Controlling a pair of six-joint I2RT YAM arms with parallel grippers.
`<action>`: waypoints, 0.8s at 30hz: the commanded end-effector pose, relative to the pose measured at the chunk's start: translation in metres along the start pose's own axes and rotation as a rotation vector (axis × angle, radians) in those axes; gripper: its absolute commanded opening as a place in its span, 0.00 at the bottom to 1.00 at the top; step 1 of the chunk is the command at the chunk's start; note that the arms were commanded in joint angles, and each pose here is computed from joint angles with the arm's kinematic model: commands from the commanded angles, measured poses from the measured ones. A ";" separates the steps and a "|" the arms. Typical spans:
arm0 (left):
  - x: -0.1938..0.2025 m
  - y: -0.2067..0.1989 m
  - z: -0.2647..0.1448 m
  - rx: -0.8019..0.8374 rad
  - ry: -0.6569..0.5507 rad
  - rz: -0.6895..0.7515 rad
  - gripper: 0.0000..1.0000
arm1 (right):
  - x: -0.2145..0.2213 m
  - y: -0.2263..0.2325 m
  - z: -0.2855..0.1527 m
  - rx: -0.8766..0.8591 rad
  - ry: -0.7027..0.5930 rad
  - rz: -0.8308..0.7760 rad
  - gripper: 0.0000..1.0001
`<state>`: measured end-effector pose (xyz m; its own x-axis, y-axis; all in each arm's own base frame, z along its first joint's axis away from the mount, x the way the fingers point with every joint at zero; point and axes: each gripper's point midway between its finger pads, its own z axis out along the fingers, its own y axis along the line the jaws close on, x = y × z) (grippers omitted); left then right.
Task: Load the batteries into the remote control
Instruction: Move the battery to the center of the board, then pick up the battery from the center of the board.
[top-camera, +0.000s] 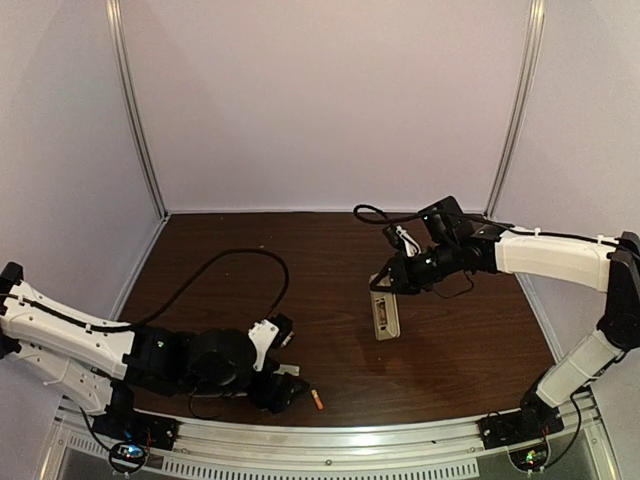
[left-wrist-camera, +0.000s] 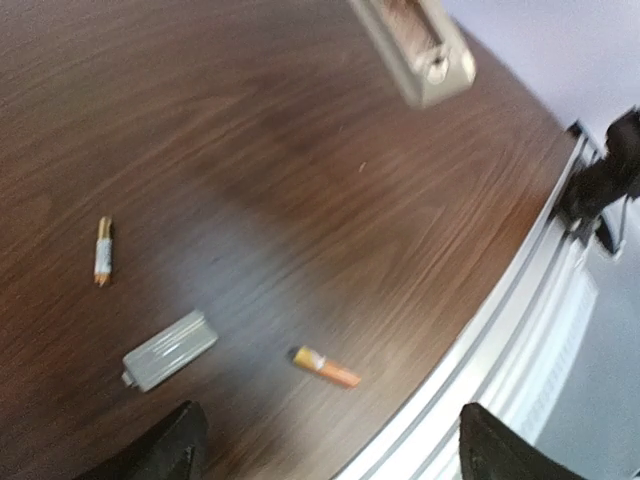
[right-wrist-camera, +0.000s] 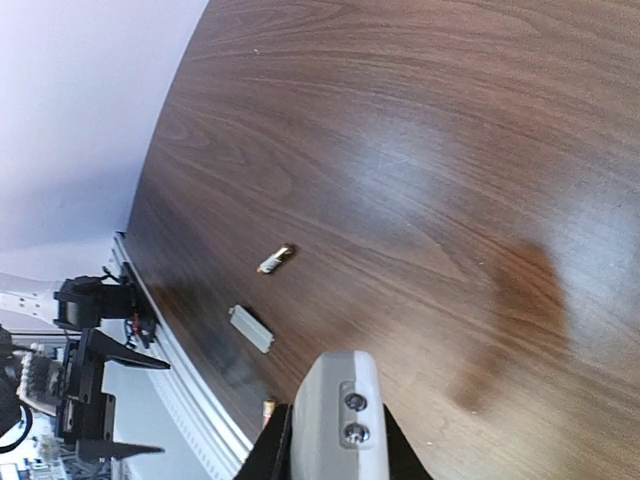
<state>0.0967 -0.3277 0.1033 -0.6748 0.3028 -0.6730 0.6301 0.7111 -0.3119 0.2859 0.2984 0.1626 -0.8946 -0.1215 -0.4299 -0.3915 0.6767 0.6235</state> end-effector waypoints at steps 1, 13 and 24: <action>-0.101 -0.055 -0.012 0.147 -0.312 0.000 0.94 | -0.006 0.042 -0.007 -0.231 -0.072 0.052 0.01; -0.159 -0.067 0.013 0.501 -0.368 -0.208 0.79 | 0.002 0.099 -0.031 -0.429 -0.113 -0.056 0.03; -0.158 -0.091 0.019 0.665 -0.381 -0.203 0.55 | 0.009 0.121 -0.036 -0.544 -0.105 -0.070 0.07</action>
<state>0.1603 -0.4447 0.2029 -0.7093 -0.0717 -0.7013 0.6606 0.2796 -0.6967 0.2320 0.3467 0.2416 -0.8627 -0.0600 -0.5021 -0.4979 0.2738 0.8229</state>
